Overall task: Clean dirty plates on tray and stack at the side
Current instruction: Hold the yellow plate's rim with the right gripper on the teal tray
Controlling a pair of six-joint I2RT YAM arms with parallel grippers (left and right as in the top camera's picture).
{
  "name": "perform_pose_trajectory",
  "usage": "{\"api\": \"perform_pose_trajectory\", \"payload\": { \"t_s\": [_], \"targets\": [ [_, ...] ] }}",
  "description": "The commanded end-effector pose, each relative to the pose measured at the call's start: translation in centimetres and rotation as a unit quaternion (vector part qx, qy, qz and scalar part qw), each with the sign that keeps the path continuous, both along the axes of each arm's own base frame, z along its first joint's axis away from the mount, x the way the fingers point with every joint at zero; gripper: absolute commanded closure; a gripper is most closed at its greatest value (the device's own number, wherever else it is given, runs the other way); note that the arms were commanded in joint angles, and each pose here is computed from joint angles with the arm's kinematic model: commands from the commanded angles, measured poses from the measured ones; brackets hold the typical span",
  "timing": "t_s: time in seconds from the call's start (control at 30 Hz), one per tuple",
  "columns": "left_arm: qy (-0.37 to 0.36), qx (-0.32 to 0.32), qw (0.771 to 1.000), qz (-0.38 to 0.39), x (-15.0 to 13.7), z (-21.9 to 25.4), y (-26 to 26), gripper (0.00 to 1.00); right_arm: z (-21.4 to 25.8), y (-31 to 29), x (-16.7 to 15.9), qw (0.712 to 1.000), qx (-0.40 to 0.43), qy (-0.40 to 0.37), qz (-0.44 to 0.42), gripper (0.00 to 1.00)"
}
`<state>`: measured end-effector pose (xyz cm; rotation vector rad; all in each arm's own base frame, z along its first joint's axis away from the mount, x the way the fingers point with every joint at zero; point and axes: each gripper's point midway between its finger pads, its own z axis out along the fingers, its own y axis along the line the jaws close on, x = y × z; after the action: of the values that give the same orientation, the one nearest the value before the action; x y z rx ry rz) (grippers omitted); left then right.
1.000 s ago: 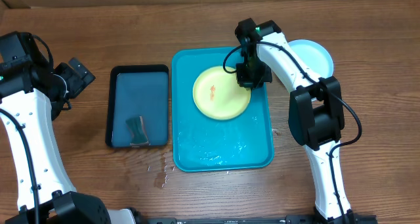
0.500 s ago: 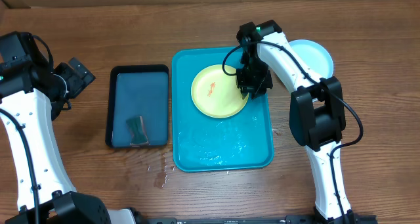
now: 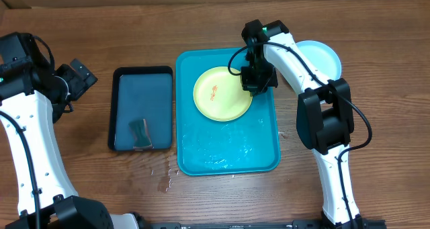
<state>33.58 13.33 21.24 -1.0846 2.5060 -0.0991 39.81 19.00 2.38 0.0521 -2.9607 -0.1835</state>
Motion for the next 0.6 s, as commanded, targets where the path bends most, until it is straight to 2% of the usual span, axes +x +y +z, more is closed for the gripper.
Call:
{"api": "perform_pose_trajectory", "payload": {
  "t_s": [0.0, 0.57],
  "targets": [
    [-0.011, 0.002, 1.000, 0.006, 0.1, 0.8, 0.1, 0.00, 2.2, 0.7, 0.0, 1.000, 0.008, -0.022, 0.018, 0.96],
    [-0.014, 0.008, 1.000, 0.009, 0.3, 0.9, 0.4, 0.00, 2.1, 2.5, -1.2, 0.999, 0.010, -0.017, 0.046, 0.96]
  ]
}}
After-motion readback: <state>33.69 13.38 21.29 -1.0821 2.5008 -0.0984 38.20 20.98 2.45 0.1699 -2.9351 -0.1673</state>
